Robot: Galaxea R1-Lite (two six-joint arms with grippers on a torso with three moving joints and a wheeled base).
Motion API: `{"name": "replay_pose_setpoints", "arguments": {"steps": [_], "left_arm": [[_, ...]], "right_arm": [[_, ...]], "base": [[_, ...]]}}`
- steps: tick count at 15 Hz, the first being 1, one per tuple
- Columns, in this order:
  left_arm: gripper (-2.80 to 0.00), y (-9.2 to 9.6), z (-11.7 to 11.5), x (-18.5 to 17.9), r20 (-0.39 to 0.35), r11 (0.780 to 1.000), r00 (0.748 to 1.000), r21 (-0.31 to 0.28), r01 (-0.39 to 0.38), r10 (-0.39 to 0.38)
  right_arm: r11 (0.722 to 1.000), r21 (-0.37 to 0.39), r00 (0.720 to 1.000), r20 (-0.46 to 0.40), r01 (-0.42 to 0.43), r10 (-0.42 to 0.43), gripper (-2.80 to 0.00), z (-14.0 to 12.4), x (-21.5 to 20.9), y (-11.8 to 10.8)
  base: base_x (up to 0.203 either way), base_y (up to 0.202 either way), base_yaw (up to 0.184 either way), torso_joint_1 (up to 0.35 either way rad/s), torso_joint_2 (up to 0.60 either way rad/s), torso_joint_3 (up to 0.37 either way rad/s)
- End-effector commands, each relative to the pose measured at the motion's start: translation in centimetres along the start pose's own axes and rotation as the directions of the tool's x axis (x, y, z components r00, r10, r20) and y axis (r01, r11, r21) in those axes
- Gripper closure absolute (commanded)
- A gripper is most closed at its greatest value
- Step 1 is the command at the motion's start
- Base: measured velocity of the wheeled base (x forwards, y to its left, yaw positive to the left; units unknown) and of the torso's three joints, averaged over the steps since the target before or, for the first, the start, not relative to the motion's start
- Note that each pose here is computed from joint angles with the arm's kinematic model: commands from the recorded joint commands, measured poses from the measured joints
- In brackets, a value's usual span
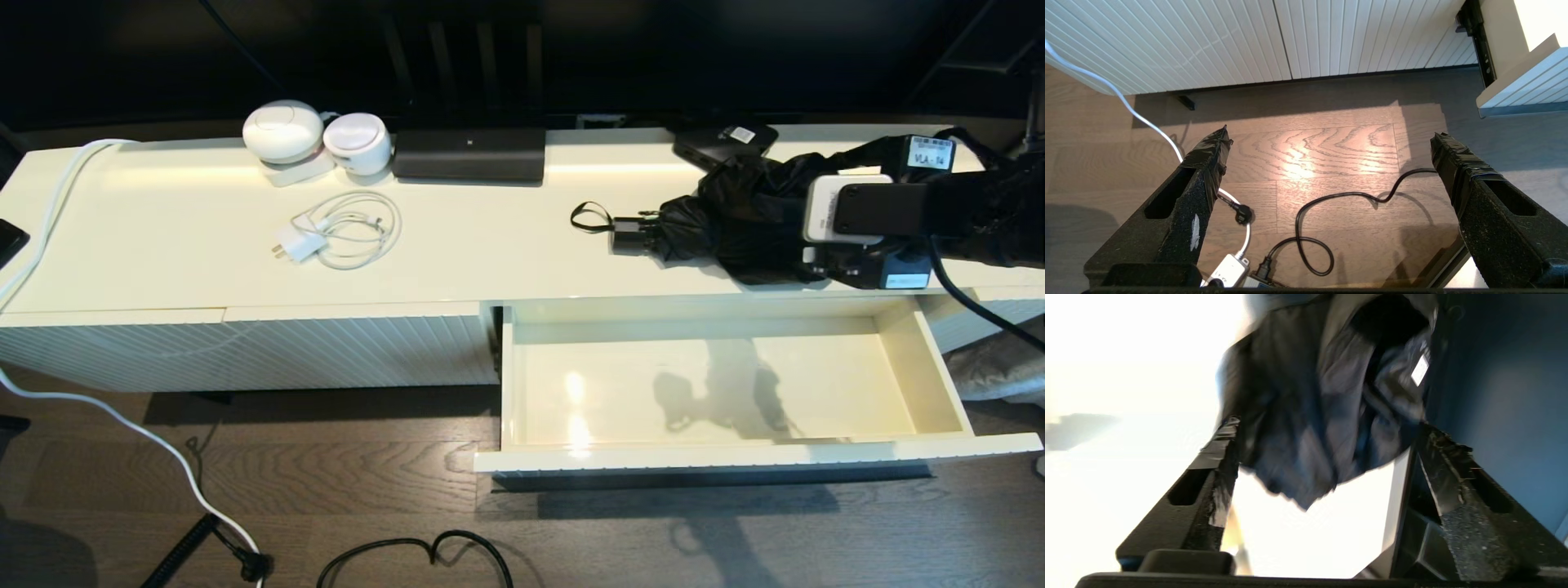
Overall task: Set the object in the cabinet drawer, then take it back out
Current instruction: Take the umbrella out of the drawer and put it on the table, then close the drawer
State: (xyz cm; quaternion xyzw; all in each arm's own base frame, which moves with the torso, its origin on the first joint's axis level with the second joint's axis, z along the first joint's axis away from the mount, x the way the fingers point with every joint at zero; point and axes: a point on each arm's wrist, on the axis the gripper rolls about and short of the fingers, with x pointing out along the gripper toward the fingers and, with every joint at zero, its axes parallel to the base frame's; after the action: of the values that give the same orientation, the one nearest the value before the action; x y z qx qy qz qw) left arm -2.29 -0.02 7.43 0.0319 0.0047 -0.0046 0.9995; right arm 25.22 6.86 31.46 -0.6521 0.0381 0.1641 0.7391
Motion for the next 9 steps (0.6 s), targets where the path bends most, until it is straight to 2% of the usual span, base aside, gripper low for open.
{"name": "replay_pose_setpoints", "arguments": {"steps": [1, 5, 9], "left_arm": [[-2.8, 0.0, 0.0, 0.0, -0.002, 1.0, 1.0, 0.0, 0.0, 0.0], [-2.8, 0.0, 0.0, 0.0, -0.002, 1.0, 1.0, 0.0, 0.0, 0.0], [-2.8, 0.0, 0.0, 0.0, -0.002, 1.0, 1.0, 0.0, 0.0, 0.0]], "right_arm": [[1.0, -0.005, 0.999, 0.01, 0.03, -0.03, -2.8, -0.1, -3.4, -0.4], [0.997, 0.047, 0.998, -0.004, -0.067, 0.067, -2.8, -1.0, -7.8, 3.6], [0.968, 0.14, 0.976, -0.026, -0.209, 0.215, -2.8, -2.1, -8.8, 9.2]], "base": [[0.0, 0.0, 0.0, 0.0, 0.0, 0.0], [0.0, 0.0, 0.0, 0.0, 0.0, 0.0], [0.0, 0.0, 0.0, 0.0, 0.0, 0.0]]}}
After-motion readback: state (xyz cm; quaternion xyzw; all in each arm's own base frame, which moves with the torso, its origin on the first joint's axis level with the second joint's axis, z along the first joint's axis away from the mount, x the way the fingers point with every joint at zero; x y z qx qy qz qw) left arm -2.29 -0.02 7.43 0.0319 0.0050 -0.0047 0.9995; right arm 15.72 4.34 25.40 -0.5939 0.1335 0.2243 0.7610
